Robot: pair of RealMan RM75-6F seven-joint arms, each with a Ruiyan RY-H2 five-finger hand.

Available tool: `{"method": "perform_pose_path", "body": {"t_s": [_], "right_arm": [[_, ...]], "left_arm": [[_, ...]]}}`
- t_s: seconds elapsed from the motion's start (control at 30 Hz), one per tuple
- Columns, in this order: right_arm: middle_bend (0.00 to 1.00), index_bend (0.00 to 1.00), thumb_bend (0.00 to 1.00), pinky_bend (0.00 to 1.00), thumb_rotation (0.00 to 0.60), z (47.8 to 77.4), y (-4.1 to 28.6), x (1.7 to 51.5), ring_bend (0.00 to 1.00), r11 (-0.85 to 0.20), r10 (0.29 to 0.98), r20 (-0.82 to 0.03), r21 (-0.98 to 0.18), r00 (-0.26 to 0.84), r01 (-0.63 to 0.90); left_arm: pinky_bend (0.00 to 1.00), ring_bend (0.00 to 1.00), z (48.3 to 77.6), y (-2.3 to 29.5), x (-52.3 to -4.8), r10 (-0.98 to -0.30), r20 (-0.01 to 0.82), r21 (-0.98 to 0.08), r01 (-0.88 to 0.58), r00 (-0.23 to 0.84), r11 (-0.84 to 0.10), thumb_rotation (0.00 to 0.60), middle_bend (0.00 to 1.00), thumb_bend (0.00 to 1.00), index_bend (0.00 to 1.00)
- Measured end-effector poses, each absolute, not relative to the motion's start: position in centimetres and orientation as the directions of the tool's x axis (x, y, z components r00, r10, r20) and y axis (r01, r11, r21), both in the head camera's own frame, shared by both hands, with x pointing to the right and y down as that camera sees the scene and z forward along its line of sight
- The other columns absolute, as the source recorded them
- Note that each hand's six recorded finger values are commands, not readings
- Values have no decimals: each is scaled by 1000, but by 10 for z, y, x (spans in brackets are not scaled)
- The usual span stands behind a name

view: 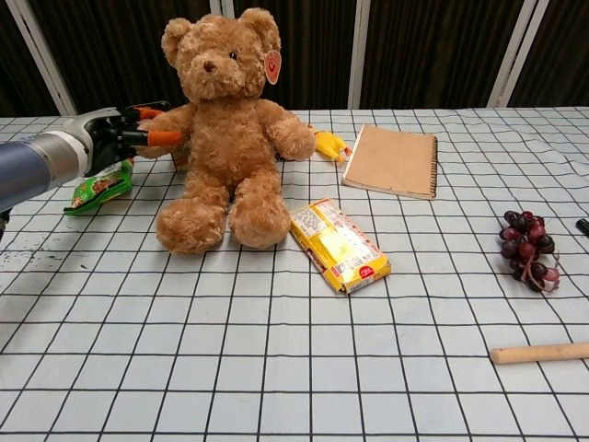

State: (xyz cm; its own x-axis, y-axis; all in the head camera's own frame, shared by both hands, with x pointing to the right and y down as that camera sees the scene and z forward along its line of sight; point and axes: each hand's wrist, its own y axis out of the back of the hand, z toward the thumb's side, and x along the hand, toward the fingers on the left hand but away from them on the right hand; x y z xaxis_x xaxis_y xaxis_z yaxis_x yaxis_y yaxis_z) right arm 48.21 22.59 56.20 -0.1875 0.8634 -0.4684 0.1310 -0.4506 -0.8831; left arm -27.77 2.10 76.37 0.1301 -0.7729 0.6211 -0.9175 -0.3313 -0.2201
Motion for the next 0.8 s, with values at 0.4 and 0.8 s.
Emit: {"method": "perform_pose_path", "body": {"t_s": [0.4,0.8], "right_arm": [[0,0,171,0,600,559,226,483,0,-447,865,-466,-884,-185,138],[0,0,171,0,600,560,228,481,0,-455,861,-476,-879,-180,143]], "left_arm": [[0,0,755,19,-265,-815,563,-227,-923,137,-312,600,350,460,306],[0,0,759,22,-271,-832,551,-287,-922,62,-260,600,417,508,420]]}}
